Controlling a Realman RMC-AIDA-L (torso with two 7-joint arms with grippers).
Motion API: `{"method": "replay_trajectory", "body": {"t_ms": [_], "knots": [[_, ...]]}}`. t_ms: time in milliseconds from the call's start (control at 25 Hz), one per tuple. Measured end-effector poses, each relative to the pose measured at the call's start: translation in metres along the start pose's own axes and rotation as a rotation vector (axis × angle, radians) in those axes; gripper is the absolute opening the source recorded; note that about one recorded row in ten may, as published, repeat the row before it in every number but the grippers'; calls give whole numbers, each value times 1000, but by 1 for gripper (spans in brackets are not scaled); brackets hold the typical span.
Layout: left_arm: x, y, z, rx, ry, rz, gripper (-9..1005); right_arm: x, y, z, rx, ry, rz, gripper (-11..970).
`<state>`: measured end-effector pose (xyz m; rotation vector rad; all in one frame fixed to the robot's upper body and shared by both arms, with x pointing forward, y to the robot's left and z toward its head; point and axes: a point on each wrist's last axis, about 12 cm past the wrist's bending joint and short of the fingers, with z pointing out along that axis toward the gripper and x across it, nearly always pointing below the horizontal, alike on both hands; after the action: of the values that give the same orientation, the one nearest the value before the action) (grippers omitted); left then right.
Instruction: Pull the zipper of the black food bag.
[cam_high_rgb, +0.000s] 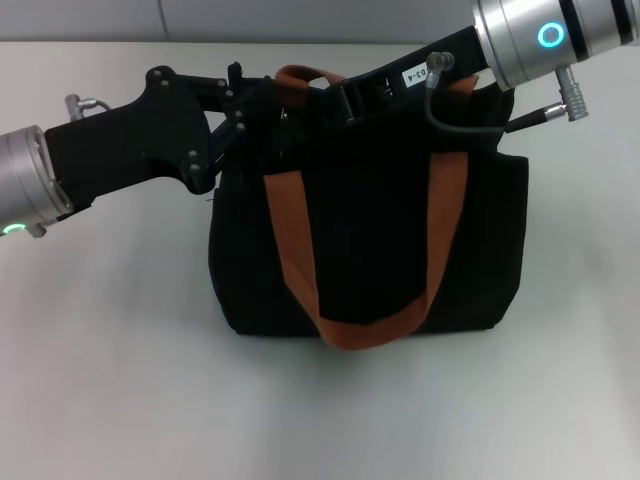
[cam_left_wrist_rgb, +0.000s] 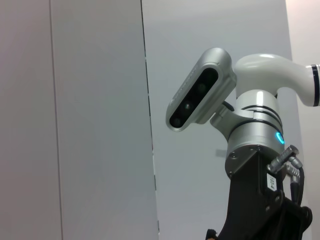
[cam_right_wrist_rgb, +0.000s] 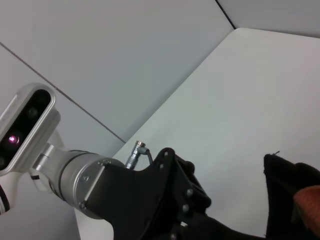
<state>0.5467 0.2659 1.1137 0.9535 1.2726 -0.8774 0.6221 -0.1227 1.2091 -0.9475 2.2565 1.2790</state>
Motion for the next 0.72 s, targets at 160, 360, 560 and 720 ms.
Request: {"method": "replay_trajectory", "body": {"t_ms": [160, 360, 560, 720], "knots": [[-1, 0, 3, 6, -3, 1, 57, 1, 1, 3, -7, -4, -6, 216], [1, -1, -2, -7, -2, -6, 58, 1, 1, 3, -9, -4, -6, 219], [3, -2, -9, -22, 2, -10, 60, 3, 0, 1, -5, -6, -5, 219], [2, -2, -11, -31, -5, -11, 60, 3, -1, 0, -3, -8, -5, 218]]}}
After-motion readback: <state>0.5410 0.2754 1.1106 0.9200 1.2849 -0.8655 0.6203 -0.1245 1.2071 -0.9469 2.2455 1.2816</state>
